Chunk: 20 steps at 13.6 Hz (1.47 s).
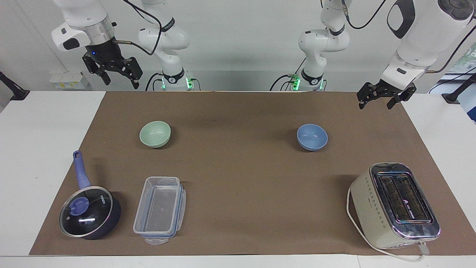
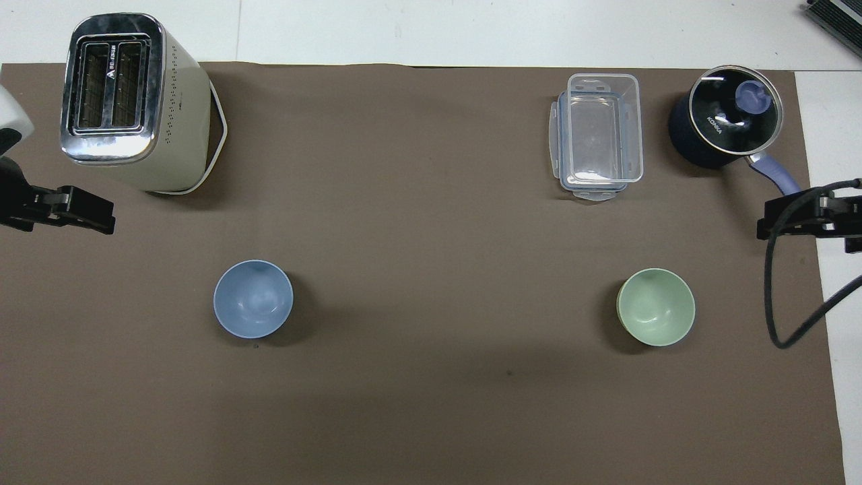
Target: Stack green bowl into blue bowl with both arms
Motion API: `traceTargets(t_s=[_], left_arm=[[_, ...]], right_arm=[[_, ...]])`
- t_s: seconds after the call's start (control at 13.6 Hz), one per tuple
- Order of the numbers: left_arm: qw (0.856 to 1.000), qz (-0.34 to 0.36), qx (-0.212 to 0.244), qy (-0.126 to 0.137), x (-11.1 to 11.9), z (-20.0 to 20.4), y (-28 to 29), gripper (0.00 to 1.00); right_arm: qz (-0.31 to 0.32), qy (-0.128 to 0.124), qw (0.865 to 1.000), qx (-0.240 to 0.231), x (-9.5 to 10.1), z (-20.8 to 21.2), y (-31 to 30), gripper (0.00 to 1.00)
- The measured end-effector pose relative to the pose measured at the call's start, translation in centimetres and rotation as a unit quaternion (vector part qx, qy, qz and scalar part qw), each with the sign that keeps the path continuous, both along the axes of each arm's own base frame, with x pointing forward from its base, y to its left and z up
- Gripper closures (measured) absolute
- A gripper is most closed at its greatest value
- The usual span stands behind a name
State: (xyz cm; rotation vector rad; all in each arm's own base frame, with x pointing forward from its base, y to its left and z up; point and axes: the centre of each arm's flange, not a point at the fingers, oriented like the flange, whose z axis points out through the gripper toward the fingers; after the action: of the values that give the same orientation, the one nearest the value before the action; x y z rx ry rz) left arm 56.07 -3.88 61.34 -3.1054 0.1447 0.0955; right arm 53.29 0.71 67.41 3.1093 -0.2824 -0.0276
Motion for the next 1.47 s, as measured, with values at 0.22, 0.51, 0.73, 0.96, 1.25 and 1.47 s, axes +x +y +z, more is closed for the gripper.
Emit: traceTargets(t_s=[0.22, 0.51, 0.73, 0.96, 1.25, 1.47], left_arm=[[1.0, 0.0, 0.0, 0.0, 0.0, 0.0, 0.0, 0.0], [1.0, -0.004, -0.009, -0.001, -0.1, 0.2, -0.7, 0.0], [1.0, -0.006, -0.023, -0.008, -0.2, 0.1, -1.2, 0.0], [1.0, -0.007, -0.026, -0.009, -0.3, -2.8, -1.4, 0.0], [0.999, -0.003, -0.027, -0.03, -1.4, -7.7, -1.3, 0.0], [0.999, 0.0, -0.027, -0.035, -2.3, -10.8, -1.0, 0.0]], right_arm=[[0.0, 0.0, 1.0, 0.0, 0.0, 0.0, 0.0, 0.0], [0.0, 0.0, 1.0, 0.0, 0.0, 0.0, 0.0, 0.0], [0.0, 0.0, 1.0, 0.0, 0.0, 0.0, 0.0, 0.0], [0.0, 0.0, 1.0, 0.0, 0.0, 0.0, 0.0, 0.0], [0.0, 0.0, 1.0, 0.0, 0.0, 0.0, 0.0, 0.0], [0.0, 0.0, 1.0, 0.0, 0.0, 0.0, 0.0, 0.0]])
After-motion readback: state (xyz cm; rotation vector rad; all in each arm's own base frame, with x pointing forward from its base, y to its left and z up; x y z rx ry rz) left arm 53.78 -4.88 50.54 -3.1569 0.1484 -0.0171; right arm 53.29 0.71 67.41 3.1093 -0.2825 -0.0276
